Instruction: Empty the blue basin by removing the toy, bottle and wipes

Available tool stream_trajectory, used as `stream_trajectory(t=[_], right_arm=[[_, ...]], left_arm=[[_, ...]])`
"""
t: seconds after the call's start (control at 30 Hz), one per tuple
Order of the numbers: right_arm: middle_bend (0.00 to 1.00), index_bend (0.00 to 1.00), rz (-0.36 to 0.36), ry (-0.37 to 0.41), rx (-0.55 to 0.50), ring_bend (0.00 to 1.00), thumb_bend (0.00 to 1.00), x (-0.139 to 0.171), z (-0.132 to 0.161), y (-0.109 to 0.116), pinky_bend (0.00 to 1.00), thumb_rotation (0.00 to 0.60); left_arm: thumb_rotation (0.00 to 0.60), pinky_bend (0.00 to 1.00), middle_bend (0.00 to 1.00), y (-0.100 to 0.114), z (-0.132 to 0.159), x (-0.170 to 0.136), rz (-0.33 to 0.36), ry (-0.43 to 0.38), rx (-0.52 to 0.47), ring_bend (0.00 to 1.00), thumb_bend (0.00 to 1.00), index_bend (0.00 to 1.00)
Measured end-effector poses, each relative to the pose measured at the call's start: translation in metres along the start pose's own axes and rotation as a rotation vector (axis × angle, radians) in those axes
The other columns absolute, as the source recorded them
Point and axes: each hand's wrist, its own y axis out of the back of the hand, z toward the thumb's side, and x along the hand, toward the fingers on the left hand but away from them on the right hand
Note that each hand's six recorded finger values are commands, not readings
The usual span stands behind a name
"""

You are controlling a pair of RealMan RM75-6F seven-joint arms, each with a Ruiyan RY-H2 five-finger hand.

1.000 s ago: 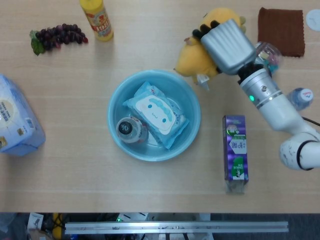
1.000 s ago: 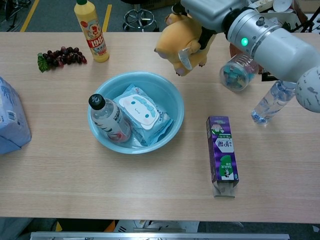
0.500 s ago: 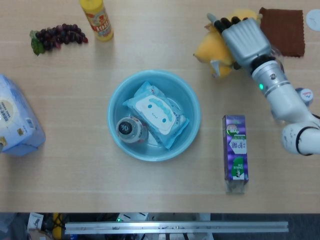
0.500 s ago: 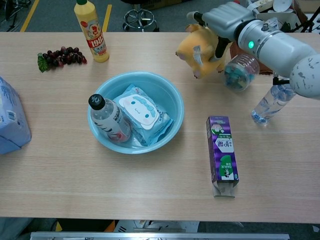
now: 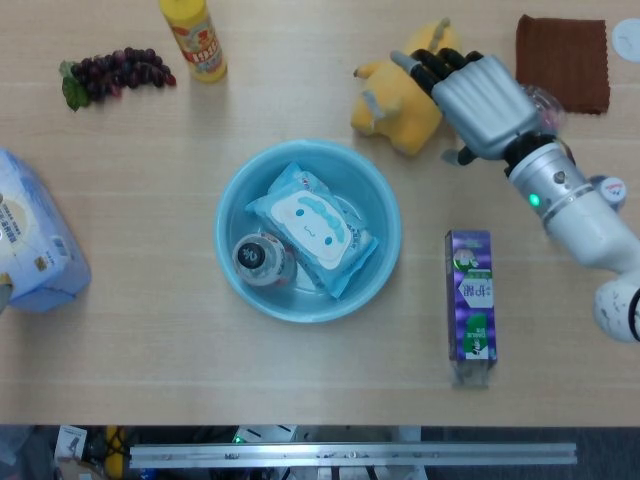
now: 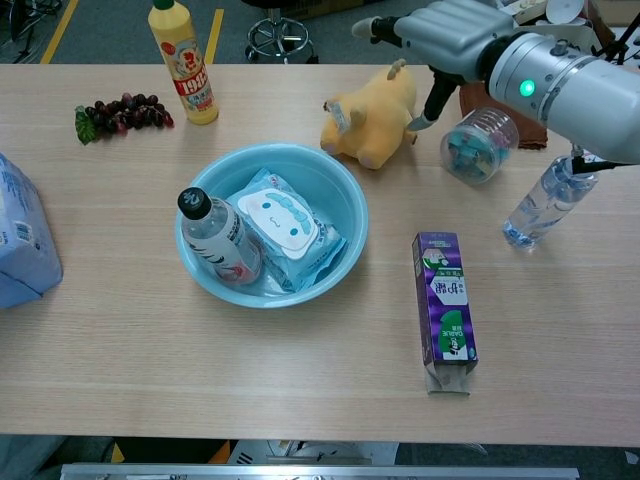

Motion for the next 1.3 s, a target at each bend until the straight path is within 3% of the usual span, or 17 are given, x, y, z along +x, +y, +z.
stream_trajectory(t=[0.43,0.6,0.77,0.9,1.1,1.3], right_arm=[[0.18,0.00,0.080,0.198,-0.131,0.19,0.00,0.032,0.041,-0.009,0.38,0.600],[0.19,0.00,0.077,0.240,-0.127,0.19,0.00,0.037,0.049,-0.008,0.38,0.600],[0.19,0.00,0.022,0.220,-0.111,0.19,0.00,0.043,0.038,0.003,0.38,0.600],[0.19,0.00,-0.048,0.162,-0.080,0.19,0.00,0.054,0.015,0.020,0.38,0.600],[0.19,0.00,-0.126,0.064,-0.068,0.19,0.00,0.070,-0.020,0.045,0.38,0.600],[0.19,0.00,-0.152,-0.002,-0.075,0.19,0.00,0.087,-0.044,0.054,0.38,0.600]], left_arm=[[0.600,0.21,0.17,0.000,0.000,-0.001,-0.011,0.001,-0.001,0.06,0.25,0.16],[0.600,0.21,0.17,0.000,0.002,-0.001,-0.017,-0.008,-0.001,0.06,0.25,0.16],[0.600,0.21,0.17,-0.004,0.008,0.002,-0.057,-0.043,-0.013,0.06,0.25,0.16],[0.600,0.21,0.16,-0.012,0.016,0.008,-0.113,-0.088,-0.044,0.06,0.25,0.16],[0.600,0.21,0.15,-0.027,0.036,0.023,-0.204,-0.180,-0.133,0.08,0.25,0.13],[0.600,0.23,0.13,-0.046,0.056,0.038,-0.310,-0.256,-0.269,0.09,0.25,0.06]])
